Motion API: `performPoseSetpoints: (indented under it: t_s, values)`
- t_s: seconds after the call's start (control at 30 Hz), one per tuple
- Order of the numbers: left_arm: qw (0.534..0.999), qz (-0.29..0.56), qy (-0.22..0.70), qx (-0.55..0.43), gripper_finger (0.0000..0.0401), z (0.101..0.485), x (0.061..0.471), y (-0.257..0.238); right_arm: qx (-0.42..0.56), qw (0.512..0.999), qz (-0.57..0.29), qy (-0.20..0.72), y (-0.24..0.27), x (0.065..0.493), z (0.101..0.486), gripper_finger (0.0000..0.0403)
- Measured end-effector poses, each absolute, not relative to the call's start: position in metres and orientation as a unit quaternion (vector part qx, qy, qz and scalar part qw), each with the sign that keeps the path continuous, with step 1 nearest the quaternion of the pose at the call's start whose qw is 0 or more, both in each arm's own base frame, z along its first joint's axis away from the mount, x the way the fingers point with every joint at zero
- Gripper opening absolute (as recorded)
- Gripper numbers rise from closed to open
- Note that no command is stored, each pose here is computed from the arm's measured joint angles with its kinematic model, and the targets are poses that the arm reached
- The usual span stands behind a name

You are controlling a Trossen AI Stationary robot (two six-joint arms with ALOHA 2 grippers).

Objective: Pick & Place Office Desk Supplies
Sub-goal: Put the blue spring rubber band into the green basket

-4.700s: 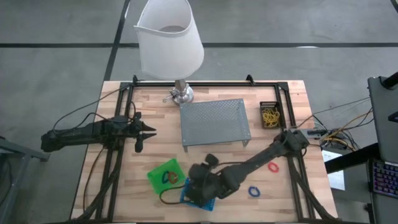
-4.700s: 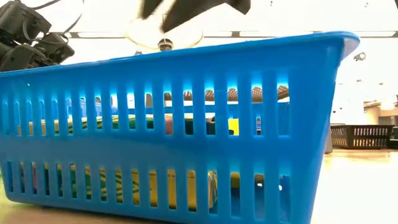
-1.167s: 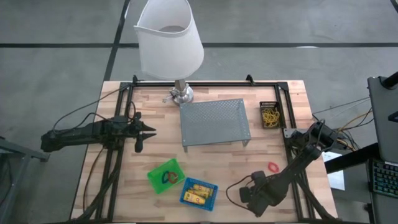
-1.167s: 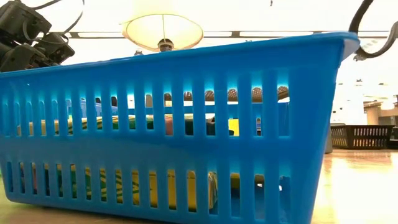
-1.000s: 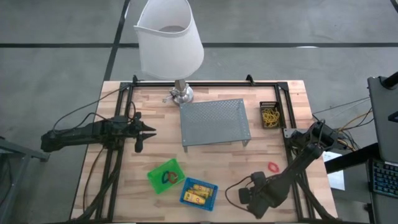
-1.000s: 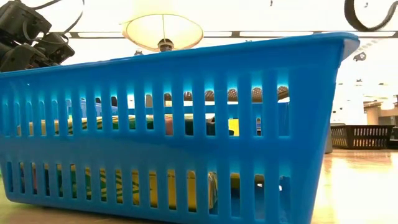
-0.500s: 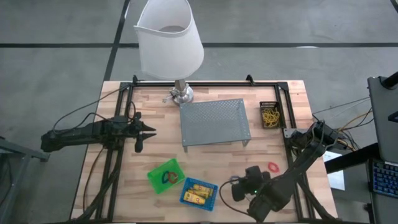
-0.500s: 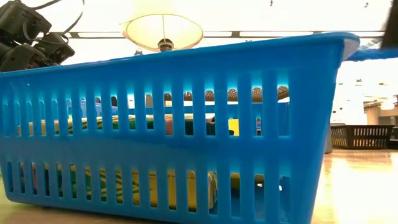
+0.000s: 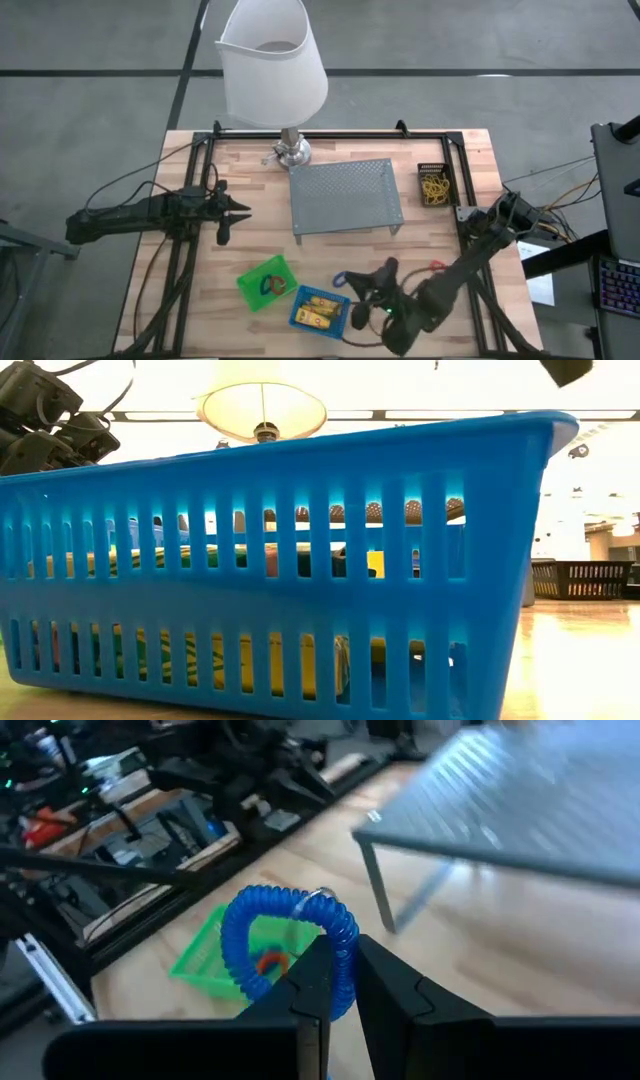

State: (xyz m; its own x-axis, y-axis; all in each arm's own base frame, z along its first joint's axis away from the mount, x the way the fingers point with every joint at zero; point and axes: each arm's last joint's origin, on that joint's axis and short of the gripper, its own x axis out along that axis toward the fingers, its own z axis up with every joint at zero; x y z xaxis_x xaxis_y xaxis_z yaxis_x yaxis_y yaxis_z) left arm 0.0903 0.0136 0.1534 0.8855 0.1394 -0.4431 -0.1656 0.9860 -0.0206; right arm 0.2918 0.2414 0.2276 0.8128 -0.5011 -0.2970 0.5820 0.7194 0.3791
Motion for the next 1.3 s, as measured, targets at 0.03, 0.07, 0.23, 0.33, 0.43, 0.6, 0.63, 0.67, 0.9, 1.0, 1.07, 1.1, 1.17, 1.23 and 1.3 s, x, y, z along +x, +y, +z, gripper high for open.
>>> performPoseSetpoints:
  t_s: [0.03, 0.07, 0.23, 0.33, 0.43, 0.6, 0.63, 0.67, 0.9, 1.0, 1.07, 1.1, 1.17, 1.23, 1.3]
  values:
    - [0.971, 0.078, 0.226, -0.029, 0.0106, 0.153, 0.09, 0.014, 0.216, 0.929, -0.289, 0.085, 0.239, 0.297, 0.228, 0.0034]
    - [0.971, 0.078, 0.226, -0.029, 0.0106, 0.153, 0.09, 0.014, 0.199, 0.933, -0.287, 0.084, 0.236, 0.303, 0.228, 0.0034]
    - [0.971, 0.078, 0.226, -0.029, 0.0106, 0.153, 0.09, 0.014, 0.174, 0.95, -0.243, 0.096, 0.214, 0.331, 0.23, 0.0034]
    - [0.971, 0.078, 0.226, -0.029, 0.0106, 0.153, 0.09, 0.014, 0.177, 0.957, -0.2, 0.109, 0.198, 0.346, 0.229, 0.0034]
    - [0.971, 0.078, 0.226, -0.029, 0.0106, 0.153, 0.09, 0.014, 0.18, 0.965, -0.156, 0.112, 0.184, 0.357, 0.229, 0.0034]
    - [0.971, 0.079, 0.226, -0.029, 0.0106, 0.153, 0.09, 0.014, 0.157, 0.98, -0.08, 0.091, 0.168, 0.368, 0.227, 0.0034]
    - [0.971, 0.078, 0.226, -0.029, 0.0106, 0.153, 0.09, 0.014, 0.15, 0.983, -0.071, 0.081, 0.167, 0.371, 0.226, 0.0034]
    - [0.971, 0.078, 0.226, -0.029, 0.0106, 0.153, 0.09, 0.014, 0.137, 0.986, -0.065, 0.075, 0.167, 0.373, 0.223, 0.0034]
    - [0.971, 0.078, 0.226, -0.029, 0.0106, 0.153, 0.09, 0.014, 0.081, 0.992, -0.061, 0.079, 0.171, 0.395, 0.184, 0.0034]
    - [0.971, 0.078, 0.226, -0.029, 0.0106, 0.153, 0.09, 0.014, 0.076, 0.991, -0.066, 0.084, 0.173, 0.409, 0.172, 0.0034]
    - [0.971, 0.079, 0.226, -0.029, 0.0106, 0.153, 0.09, 0.014, 0.066, 0.992, -0.066, 0.084, 0.174, 0.419, 0.166, 0.0034]
    - [0.971, 0.078, 0.226, -0.029, 0.0106, 0.153, 0.09, 0.014, 0.058, 0.992, -0.068, 0.086, 0.175, 0.424, 0.162, 0.0034]
    - [0.971, 0.078, 0.226, -0.029, 0.0106, 0.153, 0.09, 0.014, 0.049, 0.993, -0.069, 0.082, 0.176, 0.435, 0.16, 0.0034]
    - [0.971, 0.078, 0.226, -0.029, 0.0106, 0.153, 0.09, 0.014, 0.047, 0.993, -0.073, 0.079, 0.177, 0.446, 0.158, 0.0034]
    - [0.971, 0.078, 0.226, -0.029, 0.0106, 0.153, 0.09, 0.014, 0.055, 0.993, -0.076, 0.074, 0.178, 0.455, 0.155, 0.0034]
